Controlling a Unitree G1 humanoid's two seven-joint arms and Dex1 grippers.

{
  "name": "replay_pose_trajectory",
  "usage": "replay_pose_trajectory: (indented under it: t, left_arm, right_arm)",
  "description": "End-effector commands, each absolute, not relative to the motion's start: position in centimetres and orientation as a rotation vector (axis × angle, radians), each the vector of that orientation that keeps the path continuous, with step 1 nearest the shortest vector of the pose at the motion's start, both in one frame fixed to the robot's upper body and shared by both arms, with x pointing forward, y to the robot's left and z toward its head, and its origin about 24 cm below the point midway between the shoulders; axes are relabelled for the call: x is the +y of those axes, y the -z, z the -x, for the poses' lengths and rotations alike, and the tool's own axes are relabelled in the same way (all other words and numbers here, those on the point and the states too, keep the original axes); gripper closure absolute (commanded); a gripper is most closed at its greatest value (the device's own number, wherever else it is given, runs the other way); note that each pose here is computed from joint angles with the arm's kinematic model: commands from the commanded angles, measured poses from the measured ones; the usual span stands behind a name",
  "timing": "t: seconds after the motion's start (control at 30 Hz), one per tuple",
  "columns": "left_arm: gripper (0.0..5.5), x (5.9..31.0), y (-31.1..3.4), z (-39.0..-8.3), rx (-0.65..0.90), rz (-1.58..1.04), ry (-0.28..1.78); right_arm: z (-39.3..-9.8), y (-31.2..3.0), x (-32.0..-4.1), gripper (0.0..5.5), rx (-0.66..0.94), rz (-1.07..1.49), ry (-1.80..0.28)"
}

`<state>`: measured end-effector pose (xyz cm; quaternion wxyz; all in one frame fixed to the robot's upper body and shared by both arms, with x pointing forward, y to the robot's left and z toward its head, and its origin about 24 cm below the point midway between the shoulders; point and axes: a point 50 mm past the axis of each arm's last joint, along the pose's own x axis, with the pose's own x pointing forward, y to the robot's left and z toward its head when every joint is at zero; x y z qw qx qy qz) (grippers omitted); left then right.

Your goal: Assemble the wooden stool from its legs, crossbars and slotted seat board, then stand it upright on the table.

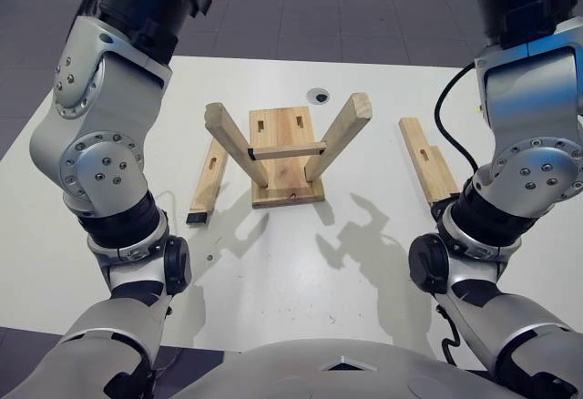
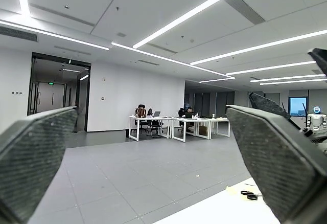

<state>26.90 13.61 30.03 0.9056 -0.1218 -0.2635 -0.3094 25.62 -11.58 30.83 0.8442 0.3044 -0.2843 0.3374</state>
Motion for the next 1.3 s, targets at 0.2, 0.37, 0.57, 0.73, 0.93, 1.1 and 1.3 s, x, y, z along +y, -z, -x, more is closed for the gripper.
replay_pose_trajectory:
  t: [0.2, 0.37, 0.57, 0.73, 0.93, 1.1, 1.3]
  left_arm:
    - [0.15, 14.1, -12.1, -28.3, 0.174, 0.316, 0.505]
    - [0.15, 13.5, -12.8, -28.3, 0.128, 0.355, 0.513]
    - [0.15, 14.7, -18.6, -29.8, -0.148, 0.415, 0.475]
    - [0.15, 18.7, -25.6, -30.0, -0.441, 0.516, 0.367]
    - [0.15, 24.9, -16.5, -29.8, -0.088, 0.207, -0.112]
    - [0.15, 23.0, -8.2, -26.2, 0.225, 0.007, -0.073]
    - [0.15, 15.5, -8.2, -25.0, 0.256, 0.011, 0.393]
  right_arm:
    - [-26.5, -14.0, -9.9, 0.10, 0.127, -0.553, -0.591]
    - [-27.2, -15.9, -11.1, 0.10, 0.009, -0.606, -0.557]
    - [-27.3, -19.2, -14.0, 0.10, -0.242, -0.782, -0.471]
    - [-27.2, -21.0, -17.6, 0.10, -0.372, -0.829, -0.295]
    - [-27.1, -11.2, -19.2, 0.10, 0.028, -0.436, 0.052]
    - [-26.6, -8.9, -18.1, 0.10, 0.098, -0.426, 0.146]
    - [-26.6, -11.3, -8.9, 0.10, 0.122, -0.423, -0.425]
